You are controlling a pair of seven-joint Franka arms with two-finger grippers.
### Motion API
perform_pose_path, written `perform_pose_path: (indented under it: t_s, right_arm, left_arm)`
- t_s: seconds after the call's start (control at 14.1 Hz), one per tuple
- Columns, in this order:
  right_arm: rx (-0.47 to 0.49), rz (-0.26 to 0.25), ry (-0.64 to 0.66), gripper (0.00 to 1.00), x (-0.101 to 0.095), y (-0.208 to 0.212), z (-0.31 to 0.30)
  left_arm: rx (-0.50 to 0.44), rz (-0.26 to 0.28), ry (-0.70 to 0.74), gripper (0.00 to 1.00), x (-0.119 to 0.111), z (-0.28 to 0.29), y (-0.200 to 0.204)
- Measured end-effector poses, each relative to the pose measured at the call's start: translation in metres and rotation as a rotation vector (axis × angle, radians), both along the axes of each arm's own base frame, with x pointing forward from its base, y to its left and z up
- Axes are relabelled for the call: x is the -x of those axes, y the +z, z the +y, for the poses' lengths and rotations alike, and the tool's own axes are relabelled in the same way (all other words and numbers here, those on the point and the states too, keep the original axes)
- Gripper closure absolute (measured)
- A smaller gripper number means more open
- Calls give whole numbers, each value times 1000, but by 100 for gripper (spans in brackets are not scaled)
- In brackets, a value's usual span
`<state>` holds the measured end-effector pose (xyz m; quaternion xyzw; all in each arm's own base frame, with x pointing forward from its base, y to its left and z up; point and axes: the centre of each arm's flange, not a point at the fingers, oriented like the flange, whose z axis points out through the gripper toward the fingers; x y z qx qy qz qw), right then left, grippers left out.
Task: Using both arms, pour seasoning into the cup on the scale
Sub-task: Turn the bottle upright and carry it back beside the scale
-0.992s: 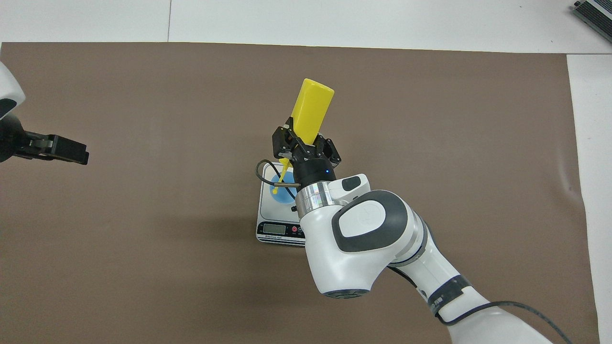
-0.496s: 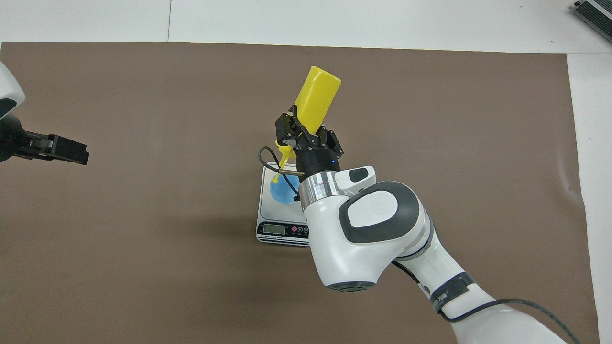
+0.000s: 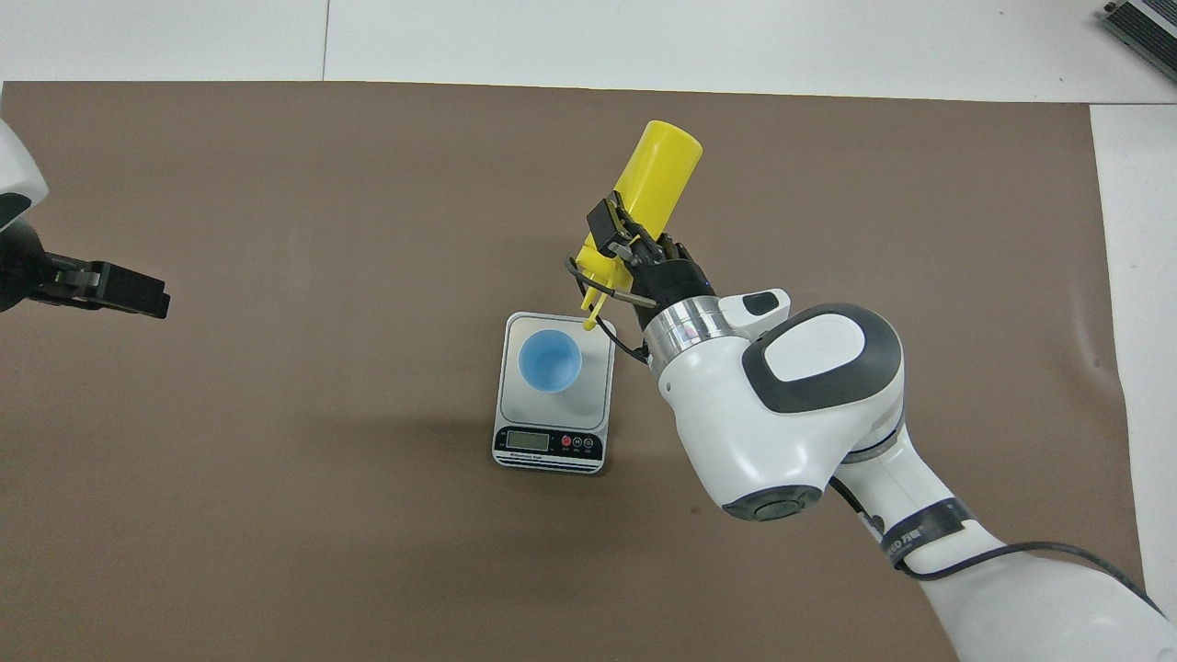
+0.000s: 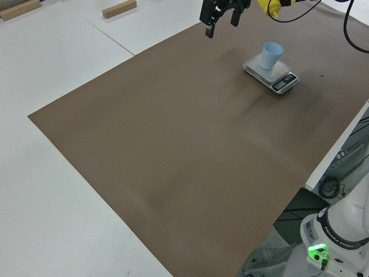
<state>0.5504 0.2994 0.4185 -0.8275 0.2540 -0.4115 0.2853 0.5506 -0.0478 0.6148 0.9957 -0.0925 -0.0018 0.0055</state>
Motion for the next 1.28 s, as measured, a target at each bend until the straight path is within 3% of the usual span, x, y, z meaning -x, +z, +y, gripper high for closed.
perform_pose_path:
  t_s: [0.21,0.64,1.28]
  right_arm:
    - [-37,49,24,46,-4,-5,-22]
    - [-104,88,0,46,-9,-4,-45]
    - [-487,203,-207,46,-22,28,-28]
  left_arm:
    - [0,0,1,0,0,1,0]
    - [0,1,3,0,0,2,0]
    - [0,0,37,0,0,5,0]
